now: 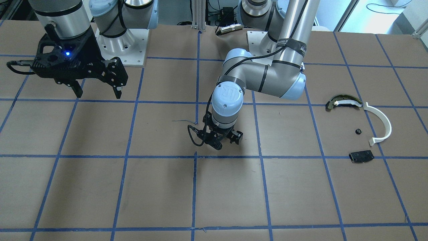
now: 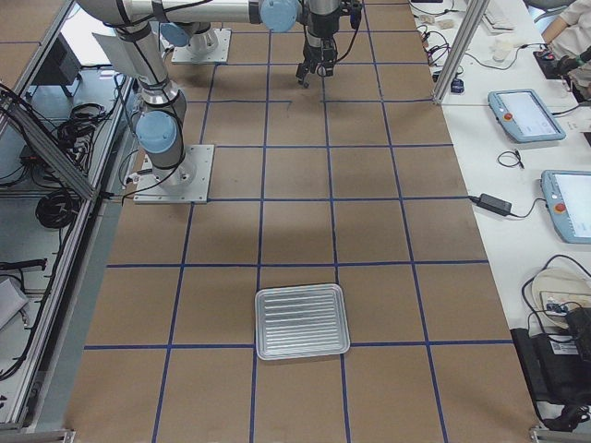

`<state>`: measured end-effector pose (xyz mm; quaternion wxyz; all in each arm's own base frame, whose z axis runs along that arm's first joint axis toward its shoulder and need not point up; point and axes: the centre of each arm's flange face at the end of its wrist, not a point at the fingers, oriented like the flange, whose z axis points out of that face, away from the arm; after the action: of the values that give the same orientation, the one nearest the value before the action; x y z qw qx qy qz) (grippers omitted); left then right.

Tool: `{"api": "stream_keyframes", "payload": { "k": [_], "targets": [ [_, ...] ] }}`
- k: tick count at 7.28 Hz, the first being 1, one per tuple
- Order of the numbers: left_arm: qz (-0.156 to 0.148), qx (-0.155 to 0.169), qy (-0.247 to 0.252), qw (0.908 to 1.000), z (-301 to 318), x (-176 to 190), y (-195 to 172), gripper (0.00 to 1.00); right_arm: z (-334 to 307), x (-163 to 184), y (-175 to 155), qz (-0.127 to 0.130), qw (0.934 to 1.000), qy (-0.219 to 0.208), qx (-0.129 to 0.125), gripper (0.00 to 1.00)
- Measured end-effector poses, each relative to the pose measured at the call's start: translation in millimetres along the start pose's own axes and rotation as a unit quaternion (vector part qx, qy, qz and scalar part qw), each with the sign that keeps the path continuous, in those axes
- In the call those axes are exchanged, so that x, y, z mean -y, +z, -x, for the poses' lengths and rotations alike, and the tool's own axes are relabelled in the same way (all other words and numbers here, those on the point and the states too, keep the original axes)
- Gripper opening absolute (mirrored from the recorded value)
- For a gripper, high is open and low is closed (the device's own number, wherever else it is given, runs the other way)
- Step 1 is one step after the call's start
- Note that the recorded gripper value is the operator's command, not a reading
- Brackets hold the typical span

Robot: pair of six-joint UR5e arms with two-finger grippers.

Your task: Place bearing gear from tray to pile

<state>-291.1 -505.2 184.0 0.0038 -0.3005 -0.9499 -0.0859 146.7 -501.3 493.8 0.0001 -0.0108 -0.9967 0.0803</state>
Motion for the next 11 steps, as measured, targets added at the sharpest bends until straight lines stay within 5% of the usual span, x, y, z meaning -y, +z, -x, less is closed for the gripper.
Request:
{"api": "stream_keyframes", "payload": {
  "k": [2,4,6,9,11],
  "targets": [
    [0.01,-0.004,-0.002,0.9999,-1.3,2.9,13.4,0.87,-0.3,-3.4,10.1,0.009,1.0,0.001,-0.002,1.0],
    [0.013,-0.005,-0.003,0.9999,-1.7,3.6,17.0,0.37,-0.4,-2.5,14.8,-0.004,1.0,0.002,-0.002,1.0],
    [0.011,-0.005,-0.003,0.9999,-2.0,4.2,16.6,0.0,-0.6,-2.3,15.6,-0.006,1.0,0.002,-0.003,1.0],
    [-0.001,-0.012,-0.004,0.9999,-1.9,7.0,7.5,0.0,-0.5,2.4,16.4,-0.006,1.0,0.0,-0.004,1.0],
    [-0.017,-0.012,-0.031,0.9993,31.6,4.9,-31.2,0.0,-0.1,5.1,20.1,-0.002,1.0,0.0,-0.003,1.0]
  ]
}}
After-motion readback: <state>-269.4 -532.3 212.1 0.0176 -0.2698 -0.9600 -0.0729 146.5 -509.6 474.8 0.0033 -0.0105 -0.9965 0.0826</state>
